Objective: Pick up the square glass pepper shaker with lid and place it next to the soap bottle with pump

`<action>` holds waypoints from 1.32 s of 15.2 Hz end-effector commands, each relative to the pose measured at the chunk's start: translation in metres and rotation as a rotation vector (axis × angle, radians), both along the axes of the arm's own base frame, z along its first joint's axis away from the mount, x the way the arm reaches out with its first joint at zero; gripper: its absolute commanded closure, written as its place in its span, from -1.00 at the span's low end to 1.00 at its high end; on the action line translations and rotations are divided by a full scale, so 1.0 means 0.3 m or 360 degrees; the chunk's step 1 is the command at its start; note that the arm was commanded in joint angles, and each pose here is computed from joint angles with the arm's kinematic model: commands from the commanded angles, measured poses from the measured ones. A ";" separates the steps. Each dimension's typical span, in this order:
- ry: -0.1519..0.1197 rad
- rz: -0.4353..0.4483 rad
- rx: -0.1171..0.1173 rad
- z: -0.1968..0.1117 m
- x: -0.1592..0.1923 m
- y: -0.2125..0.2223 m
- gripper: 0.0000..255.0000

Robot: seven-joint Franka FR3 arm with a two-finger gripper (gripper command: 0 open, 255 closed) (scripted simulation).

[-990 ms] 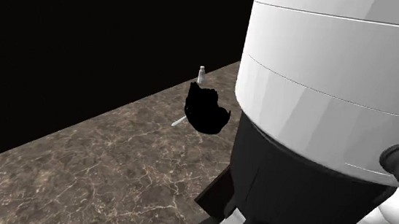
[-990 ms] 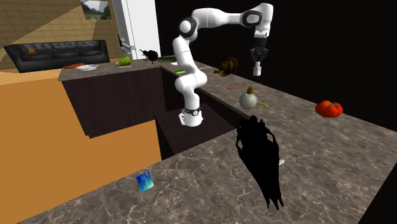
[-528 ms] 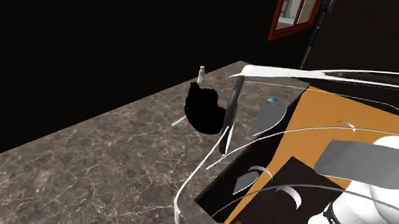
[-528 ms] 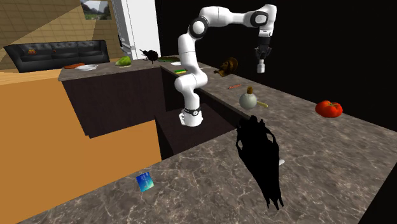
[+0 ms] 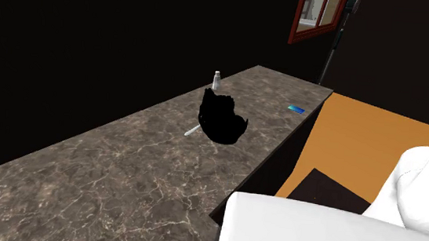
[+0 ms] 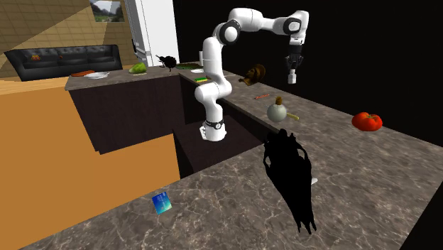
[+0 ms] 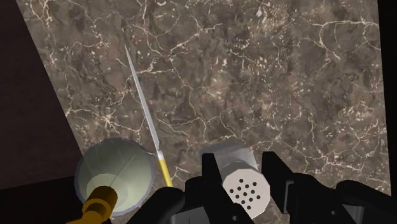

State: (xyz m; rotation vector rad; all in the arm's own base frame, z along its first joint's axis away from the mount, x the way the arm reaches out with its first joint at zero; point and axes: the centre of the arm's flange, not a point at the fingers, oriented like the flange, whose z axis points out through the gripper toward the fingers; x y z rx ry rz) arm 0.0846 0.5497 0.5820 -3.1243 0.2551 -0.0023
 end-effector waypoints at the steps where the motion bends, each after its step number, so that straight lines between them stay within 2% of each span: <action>1: 0.0000 0.0000 0.0001 -0.040 0.000 -0.001 1.00; 20: 0.0000 0.0000 0.0001 -0.374 0.000 -0.001 1.00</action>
